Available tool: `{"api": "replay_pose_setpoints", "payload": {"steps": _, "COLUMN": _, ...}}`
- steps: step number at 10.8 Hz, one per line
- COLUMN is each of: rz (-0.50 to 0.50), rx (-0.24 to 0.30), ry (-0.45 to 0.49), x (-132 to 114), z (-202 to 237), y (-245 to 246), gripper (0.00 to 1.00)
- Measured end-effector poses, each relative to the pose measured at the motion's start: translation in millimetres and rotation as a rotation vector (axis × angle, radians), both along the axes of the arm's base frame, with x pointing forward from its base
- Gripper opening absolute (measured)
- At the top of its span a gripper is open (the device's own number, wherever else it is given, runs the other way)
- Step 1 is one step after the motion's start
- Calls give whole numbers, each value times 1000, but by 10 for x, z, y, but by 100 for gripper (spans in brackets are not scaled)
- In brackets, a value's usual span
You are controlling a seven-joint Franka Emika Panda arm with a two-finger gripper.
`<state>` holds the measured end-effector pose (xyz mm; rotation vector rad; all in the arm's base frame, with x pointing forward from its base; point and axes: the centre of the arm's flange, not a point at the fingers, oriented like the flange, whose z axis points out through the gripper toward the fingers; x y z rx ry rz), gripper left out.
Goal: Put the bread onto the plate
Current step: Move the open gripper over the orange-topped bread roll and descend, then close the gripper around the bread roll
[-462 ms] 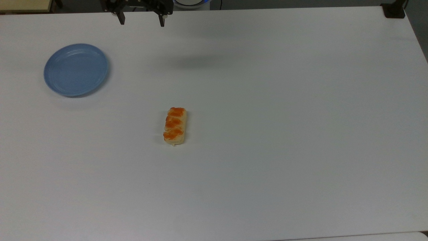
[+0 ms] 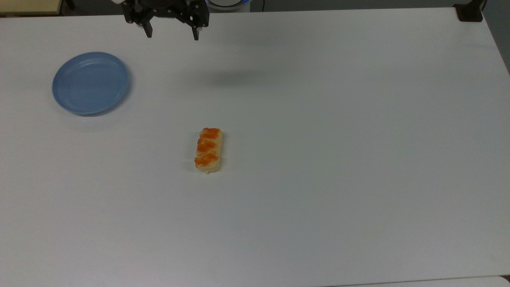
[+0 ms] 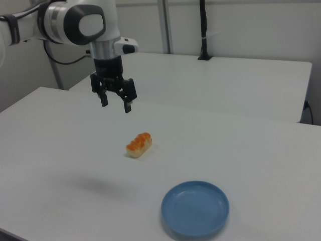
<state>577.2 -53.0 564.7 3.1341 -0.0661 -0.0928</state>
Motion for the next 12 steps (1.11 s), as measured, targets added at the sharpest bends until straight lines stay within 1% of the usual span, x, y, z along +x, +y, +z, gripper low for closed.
{"api": "replay_pose_setpoints", "payload": {"steps": 3, "rz": -63, "rx": -12, "ry": -26, "x": 189, "z": -223, "y": 6, "gripper": 100}}
{"api": "replay_pose_setpoints", "payload": {"steps": 5, "rz": -66, "rx": -17, "ry": -23, "x": 390, "z": -557, "y": 104, "gripper": 100}}
{"api": "replay_pose_setpoints", "payload": {"steps": 8, "rz": -49, "rx": -29, "ry": -6, "x": 775, "z": -1450, "y": 432, "gripper": 100}}
{"api": "replay_pose_setpoints", "payload": {"steps": 10, "rz": -65, "rx": -44, "ry": -34, "x": 994, "z": -2072, "y": 635, "gripper": 100}}
{"api": "replay_pose_setpoints", "payload": {"steps": 12, "rz": -99, "rx": -80, "ry": -64, "x": 1120, "z": -2545, "y": 762, "gripper": 99}}
